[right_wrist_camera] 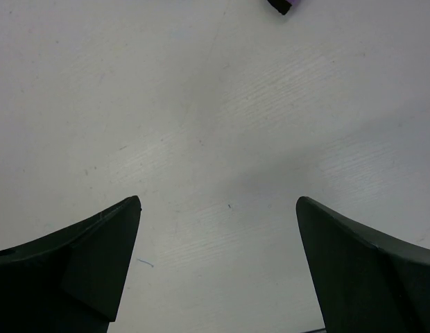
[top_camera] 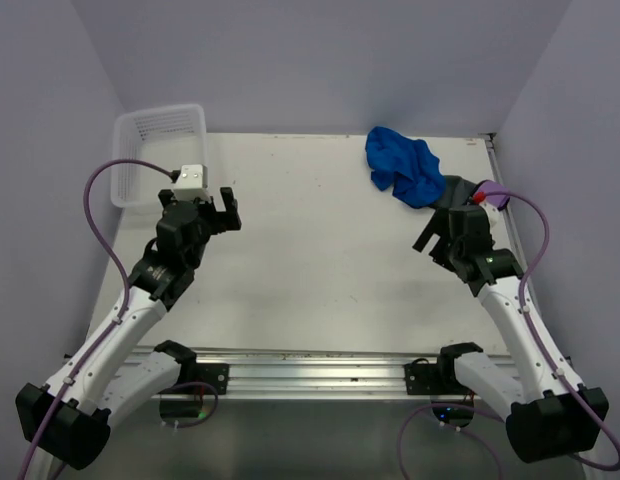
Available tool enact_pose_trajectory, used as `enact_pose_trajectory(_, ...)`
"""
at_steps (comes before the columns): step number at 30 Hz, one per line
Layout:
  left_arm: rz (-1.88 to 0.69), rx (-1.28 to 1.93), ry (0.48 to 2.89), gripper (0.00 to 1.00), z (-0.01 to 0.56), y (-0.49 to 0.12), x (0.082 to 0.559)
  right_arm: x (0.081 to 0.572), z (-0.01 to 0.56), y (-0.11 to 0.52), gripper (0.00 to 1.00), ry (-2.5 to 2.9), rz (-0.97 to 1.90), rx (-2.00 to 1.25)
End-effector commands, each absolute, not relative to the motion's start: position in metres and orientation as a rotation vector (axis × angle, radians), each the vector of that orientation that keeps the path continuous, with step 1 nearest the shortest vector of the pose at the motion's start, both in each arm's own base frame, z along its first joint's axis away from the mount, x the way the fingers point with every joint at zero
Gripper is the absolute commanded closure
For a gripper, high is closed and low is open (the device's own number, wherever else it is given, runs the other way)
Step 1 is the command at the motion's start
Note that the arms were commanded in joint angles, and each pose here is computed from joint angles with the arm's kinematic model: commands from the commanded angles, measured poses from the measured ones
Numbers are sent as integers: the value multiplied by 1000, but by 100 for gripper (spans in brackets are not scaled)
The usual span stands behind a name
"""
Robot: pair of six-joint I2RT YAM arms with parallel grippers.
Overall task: Roll the towels
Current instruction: Move the towel to the center of the board
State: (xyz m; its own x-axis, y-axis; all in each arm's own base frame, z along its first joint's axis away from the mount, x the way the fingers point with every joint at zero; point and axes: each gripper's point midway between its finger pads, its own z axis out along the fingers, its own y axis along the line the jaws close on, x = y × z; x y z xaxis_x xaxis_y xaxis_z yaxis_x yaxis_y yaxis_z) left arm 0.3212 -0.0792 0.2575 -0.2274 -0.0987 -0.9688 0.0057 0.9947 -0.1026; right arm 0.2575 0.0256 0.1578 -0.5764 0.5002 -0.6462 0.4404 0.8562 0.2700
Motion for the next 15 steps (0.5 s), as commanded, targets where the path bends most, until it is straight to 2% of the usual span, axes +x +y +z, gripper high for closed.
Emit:
enact_pose_trajectory(1,-109,-80,1738,0,285,-77,320,258,158,24,1,2270,90,695)
enact_pose_trajectory(7,-128,-76,1727,0,289,-79,317,264,158,43,1,2224,233,537)
enact_pose_trajectory(15,-140,-70,1721,0,291,-80,316,292,160,21,1,2149,116,729)
